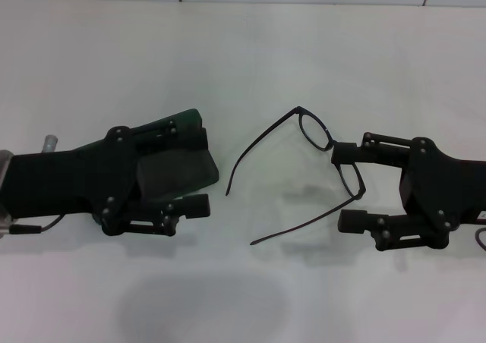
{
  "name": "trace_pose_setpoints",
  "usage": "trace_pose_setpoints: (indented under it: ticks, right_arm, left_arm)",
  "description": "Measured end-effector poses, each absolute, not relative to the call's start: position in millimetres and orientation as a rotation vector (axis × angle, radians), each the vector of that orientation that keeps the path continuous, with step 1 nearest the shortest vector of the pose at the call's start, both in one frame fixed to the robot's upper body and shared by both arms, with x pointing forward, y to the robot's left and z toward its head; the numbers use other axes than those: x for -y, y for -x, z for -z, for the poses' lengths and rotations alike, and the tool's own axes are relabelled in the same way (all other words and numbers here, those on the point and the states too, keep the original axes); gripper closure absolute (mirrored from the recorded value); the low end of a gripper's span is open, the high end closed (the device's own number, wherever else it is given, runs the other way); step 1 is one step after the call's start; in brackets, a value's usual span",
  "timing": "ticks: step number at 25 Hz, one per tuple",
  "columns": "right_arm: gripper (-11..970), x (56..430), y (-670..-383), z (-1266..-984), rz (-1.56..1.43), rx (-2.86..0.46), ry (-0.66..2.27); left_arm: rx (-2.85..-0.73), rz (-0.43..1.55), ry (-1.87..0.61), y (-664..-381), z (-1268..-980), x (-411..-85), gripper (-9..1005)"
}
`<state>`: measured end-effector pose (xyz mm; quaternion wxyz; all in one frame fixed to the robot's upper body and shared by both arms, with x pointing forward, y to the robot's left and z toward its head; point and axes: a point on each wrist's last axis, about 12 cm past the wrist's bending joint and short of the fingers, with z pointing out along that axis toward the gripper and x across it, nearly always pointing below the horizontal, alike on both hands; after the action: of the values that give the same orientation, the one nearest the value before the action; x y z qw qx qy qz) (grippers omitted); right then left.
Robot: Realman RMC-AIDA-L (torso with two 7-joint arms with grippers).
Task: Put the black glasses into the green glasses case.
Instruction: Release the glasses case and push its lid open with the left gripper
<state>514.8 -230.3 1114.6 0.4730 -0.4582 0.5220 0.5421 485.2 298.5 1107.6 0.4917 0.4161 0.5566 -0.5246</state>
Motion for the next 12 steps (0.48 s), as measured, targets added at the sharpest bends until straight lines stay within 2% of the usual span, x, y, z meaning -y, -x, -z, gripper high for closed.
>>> trace_pose_setpoints:
  ticks: [5, 9, 12]
  right_arm:
    - [133, 240, -518, -1114, -1.277, -1.289, 1.054]
    - [133, 262, -517, -1109, -1.189, -1.316, 0.929]
    - [132, 279, -512, -1106, -1.131, -1.327, 0.839]
  left_arm:
    - [-1.294, 1.255, -0.995, -492, -1122, -298, 117]
    - [-1.33, 1.207, -1.027, -508, -1166, -298, 117]
    - [-1.538, 0.991, -1.063, -517, -1203, -296, 117]
